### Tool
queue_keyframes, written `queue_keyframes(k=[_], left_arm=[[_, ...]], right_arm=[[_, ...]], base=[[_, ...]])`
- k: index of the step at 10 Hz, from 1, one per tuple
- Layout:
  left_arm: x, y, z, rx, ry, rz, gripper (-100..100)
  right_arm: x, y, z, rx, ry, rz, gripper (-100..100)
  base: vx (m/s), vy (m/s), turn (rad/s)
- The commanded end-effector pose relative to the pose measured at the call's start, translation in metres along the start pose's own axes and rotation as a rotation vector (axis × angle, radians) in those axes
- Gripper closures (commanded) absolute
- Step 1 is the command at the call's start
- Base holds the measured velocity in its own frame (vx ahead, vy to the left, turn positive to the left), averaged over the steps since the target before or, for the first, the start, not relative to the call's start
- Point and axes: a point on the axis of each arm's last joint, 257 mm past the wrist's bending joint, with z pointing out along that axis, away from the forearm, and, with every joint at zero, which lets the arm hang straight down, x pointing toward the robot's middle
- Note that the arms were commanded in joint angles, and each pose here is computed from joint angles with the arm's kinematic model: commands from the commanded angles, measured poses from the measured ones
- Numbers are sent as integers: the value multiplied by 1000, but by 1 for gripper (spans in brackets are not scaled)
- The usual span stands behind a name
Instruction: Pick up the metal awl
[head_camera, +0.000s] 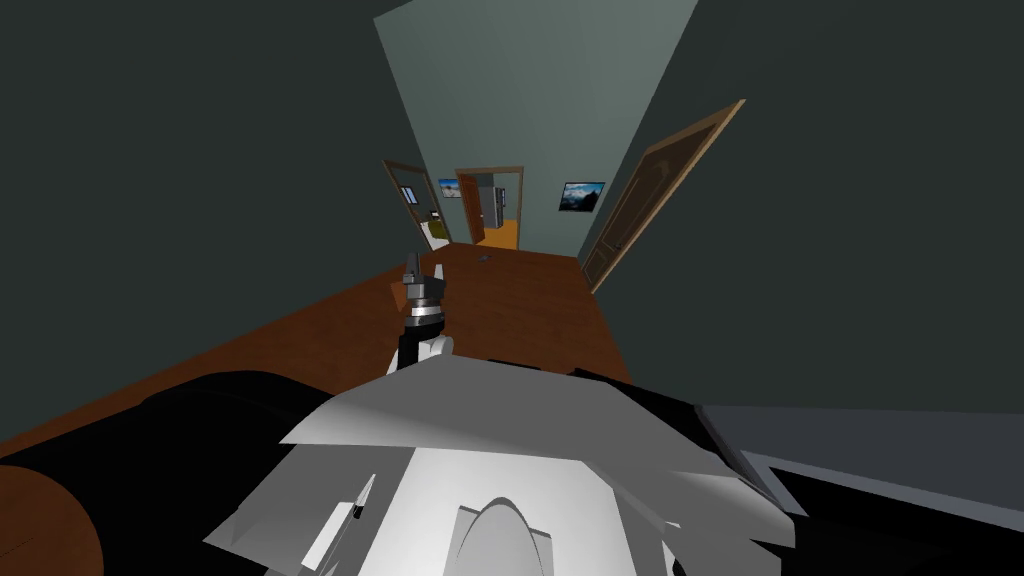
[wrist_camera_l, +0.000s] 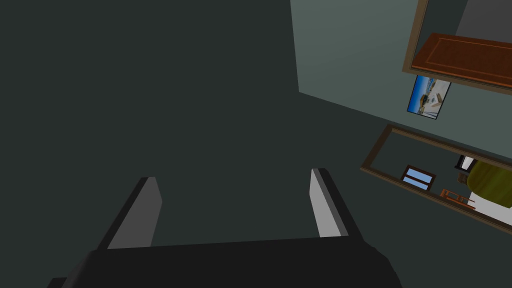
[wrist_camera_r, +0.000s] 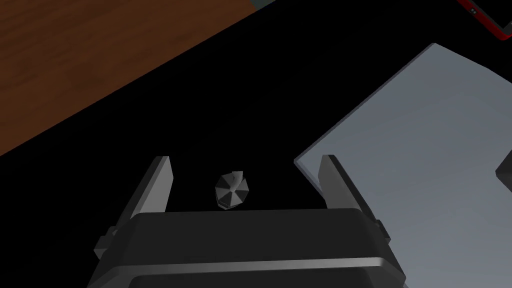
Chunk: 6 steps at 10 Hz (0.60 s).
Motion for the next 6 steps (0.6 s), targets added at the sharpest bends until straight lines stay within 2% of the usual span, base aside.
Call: queue_keyframes(k=[1, 4, 5, 6], left_arm=[[0, 0, 0, 0, 0, 0, 0], [0, 0, 0, 0, 0, 0, 0], [0, 0, 0, 0, 0, 0, 0], [0, 0, 0, 0, 0, 0, 0]], right_arm=[[-13, 22, -15, -1, -4, -49, -100], [-12, 23, -15, -1, 3, 28, -100], [-26, 43, -30, 5, -8, -41, -100], [-23, 42, -30, 7, 2, -35, -100]], base=[[68, 2, 98], [43, -1, 29], [65, -3, 141], [82, -1, 70]])
